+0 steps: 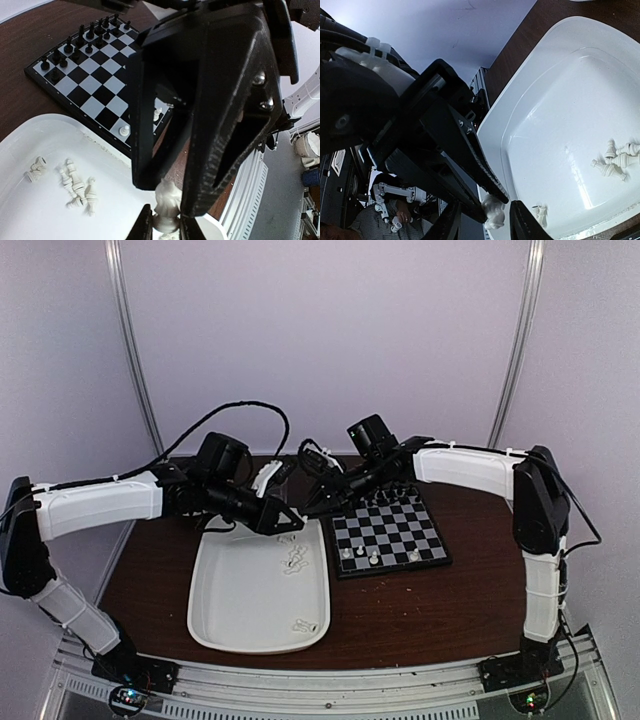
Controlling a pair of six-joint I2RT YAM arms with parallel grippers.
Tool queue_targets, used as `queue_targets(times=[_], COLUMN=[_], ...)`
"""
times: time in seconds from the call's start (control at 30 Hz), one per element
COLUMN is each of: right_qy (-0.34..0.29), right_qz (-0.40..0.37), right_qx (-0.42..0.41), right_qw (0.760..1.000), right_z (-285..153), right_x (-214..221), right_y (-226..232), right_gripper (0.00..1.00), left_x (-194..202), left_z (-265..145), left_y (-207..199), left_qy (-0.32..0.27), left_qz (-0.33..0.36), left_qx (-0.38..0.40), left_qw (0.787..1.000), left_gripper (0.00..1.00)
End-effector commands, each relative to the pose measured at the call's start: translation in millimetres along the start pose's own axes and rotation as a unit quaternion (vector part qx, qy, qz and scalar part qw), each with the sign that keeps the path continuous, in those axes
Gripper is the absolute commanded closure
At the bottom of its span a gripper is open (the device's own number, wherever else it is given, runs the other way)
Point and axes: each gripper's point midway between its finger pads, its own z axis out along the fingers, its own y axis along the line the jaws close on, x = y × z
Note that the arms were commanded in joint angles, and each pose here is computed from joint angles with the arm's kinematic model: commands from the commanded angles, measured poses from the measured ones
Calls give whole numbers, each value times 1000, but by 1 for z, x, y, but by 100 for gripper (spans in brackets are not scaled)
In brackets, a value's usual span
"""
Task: Set up the chess pieces on the board
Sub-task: Pass from the left arm to the right
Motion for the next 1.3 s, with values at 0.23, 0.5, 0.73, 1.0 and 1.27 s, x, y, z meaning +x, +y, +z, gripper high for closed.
queue_targets(times=[0.23,0.5,0.73,1.0,1.27], right_qy=[17,20,16,17,40], right_qz=[3,10,24,23,-84], right_qx=[-1,-12,-29,-29,154], right_qw=[1000,1000,999,999,984], right_z=[0,8,12,13,-42], right_x=[13,12,9,10,16], right_y=[-5,-3,-3,-6,-42], right_gripper=[69,74,85,100,100], left_x=[-17,-16,-15,-15,-4], left_z=[-9,-10,-8,-7,-28], left_y=[-6,-9,-8,-5,2], left_qy=[-25,-24,-23,-23,-15], left_qz=[27,29,29,29,39], left_qx=[-6,-4,-6,-14,-60], left_qw=[999,999,999,999,997], left_gripper=[88,87,87,75,60])
